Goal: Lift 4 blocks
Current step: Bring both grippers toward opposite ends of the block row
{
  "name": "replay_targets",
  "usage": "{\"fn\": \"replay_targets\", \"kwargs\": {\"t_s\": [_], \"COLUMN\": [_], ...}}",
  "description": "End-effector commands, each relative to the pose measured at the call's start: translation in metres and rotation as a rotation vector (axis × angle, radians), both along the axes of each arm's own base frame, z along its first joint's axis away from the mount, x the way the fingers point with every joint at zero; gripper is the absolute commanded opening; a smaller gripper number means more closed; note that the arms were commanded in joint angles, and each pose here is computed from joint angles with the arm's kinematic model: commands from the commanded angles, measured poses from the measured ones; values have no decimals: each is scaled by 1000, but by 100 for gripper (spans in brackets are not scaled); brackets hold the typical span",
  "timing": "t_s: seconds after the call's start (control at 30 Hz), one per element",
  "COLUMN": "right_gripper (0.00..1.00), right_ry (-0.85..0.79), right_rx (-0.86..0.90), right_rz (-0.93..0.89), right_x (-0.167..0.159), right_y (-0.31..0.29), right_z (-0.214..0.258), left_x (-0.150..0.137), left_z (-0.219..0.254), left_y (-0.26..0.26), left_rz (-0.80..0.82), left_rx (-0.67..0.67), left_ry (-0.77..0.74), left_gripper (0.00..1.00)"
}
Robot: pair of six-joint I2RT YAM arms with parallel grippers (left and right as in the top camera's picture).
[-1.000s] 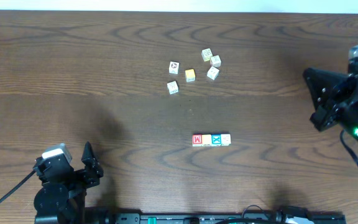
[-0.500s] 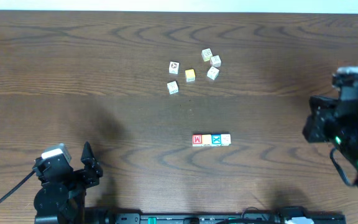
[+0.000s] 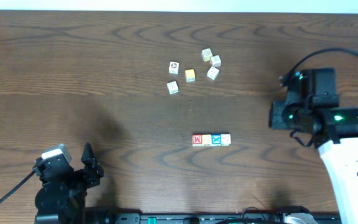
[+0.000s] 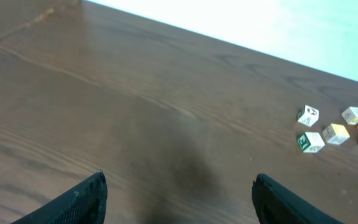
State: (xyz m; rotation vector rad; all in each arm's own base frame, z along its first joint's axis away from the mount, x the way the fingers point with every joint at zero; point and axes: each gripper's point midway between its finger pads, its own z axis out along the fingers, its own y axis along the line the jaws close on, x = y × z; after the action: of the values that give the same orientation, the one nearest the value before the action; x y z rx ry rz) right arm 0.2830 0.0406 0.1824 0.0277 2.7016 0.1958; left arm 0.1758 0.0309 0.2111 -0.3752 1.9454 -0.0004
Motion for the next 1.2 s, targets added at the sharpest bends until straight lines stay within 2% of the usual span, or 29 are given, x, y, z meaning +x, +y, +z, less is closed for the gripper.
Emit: {"fn": "replay_targets", "kwargs": {"t_s": [0.0,0.27,0.53,0.8,1.17], "right_gripper": [1,1,1,1,1], "right_ry": [34,124,200,212,162], "right_rx": [116,181,219,242,240], "right_rz": [60,82,84,84,97], "right_x": [-11,-32,-55,-68,-43], "right_y": [23,31,35,38,40], "right_z": [-19,-72,-108,-139,-156], "left_x": [4,21,42,58,66], "left_z": [-19,-46,-80,-118,-135], "left_y": [-9,-25,-25,-49,-49], "left_rz": [-42,-124,-120,-225,-222], "left_rx": [-40,-100,-124,-238,-250], "left_ry": [59,212,389,552,608], "left_gripper": [75,75,75,75,75]}}
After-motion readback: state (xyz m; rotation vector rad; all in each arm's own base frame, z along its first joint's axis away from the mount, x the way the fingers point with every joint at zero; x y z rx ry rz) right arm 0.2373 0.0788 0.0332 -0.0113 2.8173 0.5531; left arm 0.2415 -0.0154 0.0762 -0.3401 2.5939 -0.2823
